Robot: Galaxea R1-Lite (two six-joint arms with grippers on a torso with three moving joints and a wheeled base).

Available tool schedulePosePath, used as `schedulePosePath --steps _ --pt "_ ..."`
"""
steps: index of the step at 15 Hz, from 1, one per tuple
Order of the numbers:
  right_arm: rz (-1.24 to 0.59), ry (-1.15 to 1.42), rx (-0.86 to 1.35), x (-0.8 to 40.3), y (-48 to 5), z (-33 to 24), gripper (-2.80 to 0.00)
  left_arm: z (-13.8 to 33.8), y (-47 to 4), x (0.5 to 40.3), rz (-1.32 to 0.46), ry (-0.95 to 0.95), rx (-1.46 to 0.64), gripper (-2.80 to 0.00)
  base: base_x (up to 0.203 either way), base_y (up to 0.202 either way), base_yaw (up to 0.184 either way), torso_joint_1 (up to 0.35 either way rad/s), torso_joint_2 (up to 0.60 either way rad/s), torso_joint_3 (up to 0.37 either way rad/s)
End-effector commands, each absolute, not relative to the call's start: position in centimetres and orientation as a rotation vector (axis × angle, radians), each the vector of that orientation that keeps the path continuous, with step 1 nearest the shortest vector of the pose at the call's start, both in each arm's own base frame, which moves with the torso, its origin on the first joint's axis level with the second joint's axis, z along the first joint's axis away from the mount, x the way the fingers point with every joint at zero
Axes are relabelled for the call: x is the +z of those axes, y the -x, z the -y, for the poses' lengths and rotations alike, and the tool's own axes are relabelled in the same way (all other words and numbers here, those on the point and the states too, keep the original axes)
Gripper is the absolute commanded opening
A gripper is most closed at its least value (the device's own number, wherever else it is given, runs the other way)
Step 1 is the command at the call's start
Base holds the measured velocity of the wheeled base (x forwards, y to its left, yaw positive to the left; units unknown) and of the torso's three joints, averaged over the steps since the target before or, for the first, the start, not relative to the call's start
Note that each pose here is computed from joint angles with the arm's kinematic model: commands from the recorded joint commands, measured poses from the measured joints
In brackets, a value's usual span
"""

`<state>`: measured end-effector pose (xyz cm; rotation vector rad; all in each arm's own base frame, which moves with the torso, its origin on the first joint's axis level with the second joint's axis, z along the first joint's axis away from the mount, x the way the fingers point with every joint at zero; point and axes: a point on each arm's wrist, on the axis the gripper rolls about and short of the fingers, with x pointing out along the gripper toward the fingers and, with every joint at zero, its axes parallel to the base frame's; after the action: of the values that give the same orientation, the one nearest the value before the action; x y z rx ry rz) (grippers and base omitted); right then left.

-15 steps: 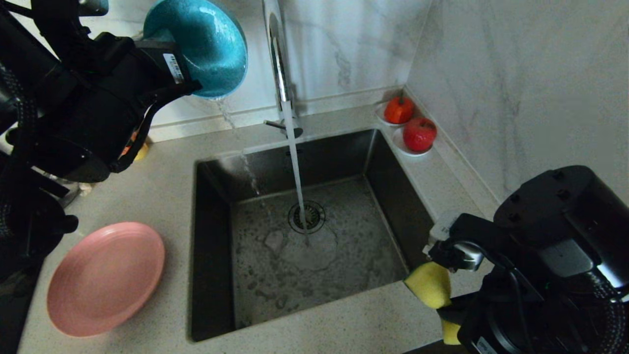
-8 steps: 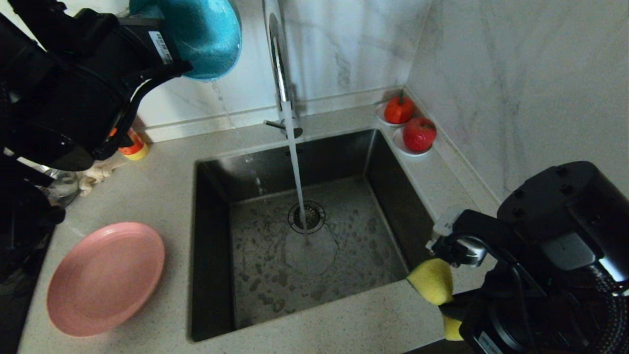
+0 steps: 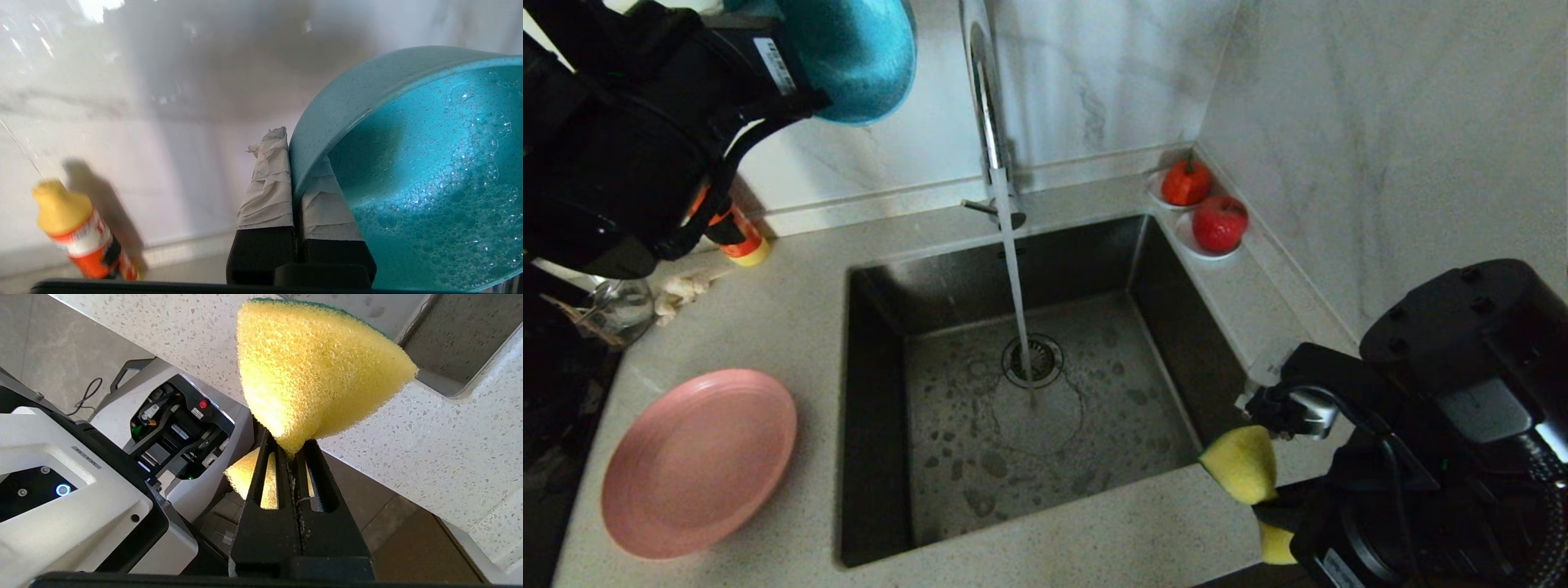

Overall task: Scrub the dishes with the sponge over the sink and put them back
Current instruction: Wash the bowl, then wipe the bowl

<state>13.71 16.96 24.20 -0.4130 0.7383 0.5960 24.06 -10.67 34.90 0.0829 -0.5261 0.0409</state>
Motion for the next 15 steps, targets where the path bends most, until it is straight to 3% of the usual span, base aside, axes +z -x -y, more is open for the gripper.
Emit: schedulePosePath --steps 1,8,15 --pt "-0.733 0.408 0.603 24.4 -13.5 -16.8 -2.80 10.9 -24.5 33.1 0.426 -0.130 0.028 -2.80 0.000 0.000 0.000 0.000 0.00 0.000" --pt "-0.731 0.306 0.774 26.0 -11.8 -16.4 -2.80 9.7 -21.7 31.9 0.150 -0.271 -0.086 -2.80 0.000 0.000 0.000 0.000 0.00 0.000" --pt "-0.867 0.051 1.155 31.7 -8.9 -15.9 -2.80 10.2 -17.5 28.0 0.038 -0.331 -0.278 -2.80 0.000 0.000 0.000 0.000 0.00 0.000"
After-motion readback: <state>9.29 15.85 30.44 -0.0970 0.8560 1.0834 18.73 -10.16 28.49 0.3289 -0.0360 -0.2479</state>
